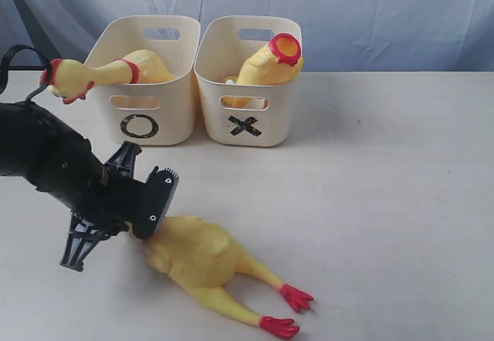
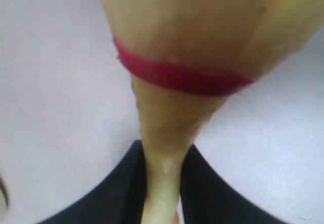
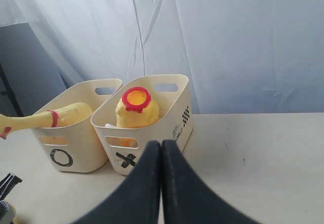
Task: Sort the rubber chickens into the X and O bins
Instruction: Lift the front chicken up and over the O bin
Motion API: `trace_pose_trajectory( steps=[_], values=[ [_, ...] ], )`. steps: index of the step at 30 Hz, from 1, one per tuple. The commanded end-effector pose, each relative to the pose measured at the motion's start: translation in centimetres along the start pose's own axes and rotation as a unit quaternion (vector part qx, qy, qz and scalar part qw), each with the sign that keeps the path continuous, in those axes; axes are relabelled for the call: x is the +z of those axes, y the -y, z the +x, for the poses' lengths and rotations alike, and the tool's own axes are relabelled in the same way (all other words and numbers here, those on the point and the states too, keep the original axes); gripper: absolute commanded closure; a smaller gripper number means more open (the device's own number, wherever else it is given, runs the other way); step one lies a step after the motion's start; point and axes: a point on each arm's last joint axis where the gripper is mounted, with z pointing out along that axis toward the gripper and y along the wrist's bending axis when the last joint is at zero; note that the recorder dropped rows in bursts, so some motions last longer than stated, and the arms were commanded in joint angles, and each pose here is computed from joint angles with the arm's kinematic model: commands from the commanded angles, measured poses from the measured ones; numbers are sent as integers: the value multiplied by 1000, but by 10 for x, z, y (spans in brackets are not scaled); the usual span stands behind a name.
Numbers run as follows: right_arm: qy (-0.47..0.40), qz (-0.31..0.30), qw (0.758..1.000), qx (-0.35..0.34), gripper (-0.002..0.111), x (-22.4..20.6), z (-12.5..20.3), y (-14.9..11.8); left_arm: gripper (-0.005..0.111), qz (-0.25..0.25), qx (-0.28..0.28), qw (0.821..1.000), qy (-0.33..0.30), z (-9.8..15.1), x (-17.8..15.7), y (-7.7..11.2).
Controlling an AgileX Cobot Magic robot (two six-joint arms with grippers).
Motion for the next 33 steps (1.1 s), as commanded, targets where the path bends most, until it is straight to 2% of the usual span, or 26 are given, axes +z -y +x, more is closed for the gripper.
trace_pose_trajectory(
  steps=[1,7,9,11,15,21,27,29,33],
  values=[
    [6,-2,1000,-3,109,0,1,0,107,39,-87,995,25,-4,-3,7],
    [6,-2,1000,-3,109,0,1,0,107,52,-195,976,80,-13,-18,8],
    [6,-2,1000,-3,109,0,1,0,107,58,-246,962,98,-17,-24,8],
    [5,-1,1000,-3,109,0,1,0,107,61,-313,942,109,-18,-31,7],
    [4,-1,1000,-3,109,0,1,0,107,72,-386,913,109,-18,-43,9],
    [4,-1,1000,-3,109,0,1,0,107,116,-402,901,118,-21,-63,19],
    [4,-1,1000,-3,109,0,1,0,107,113,-418,887,159,-24,-90,22],
    [4,-1,1000,-3,109,0,1,0,107,107,-432,876,184,-26,-102,22],
    [4,-1,1000,-3,109,0,1,0,107,97,-478,843,226,-29,-122,22]
  ],
)
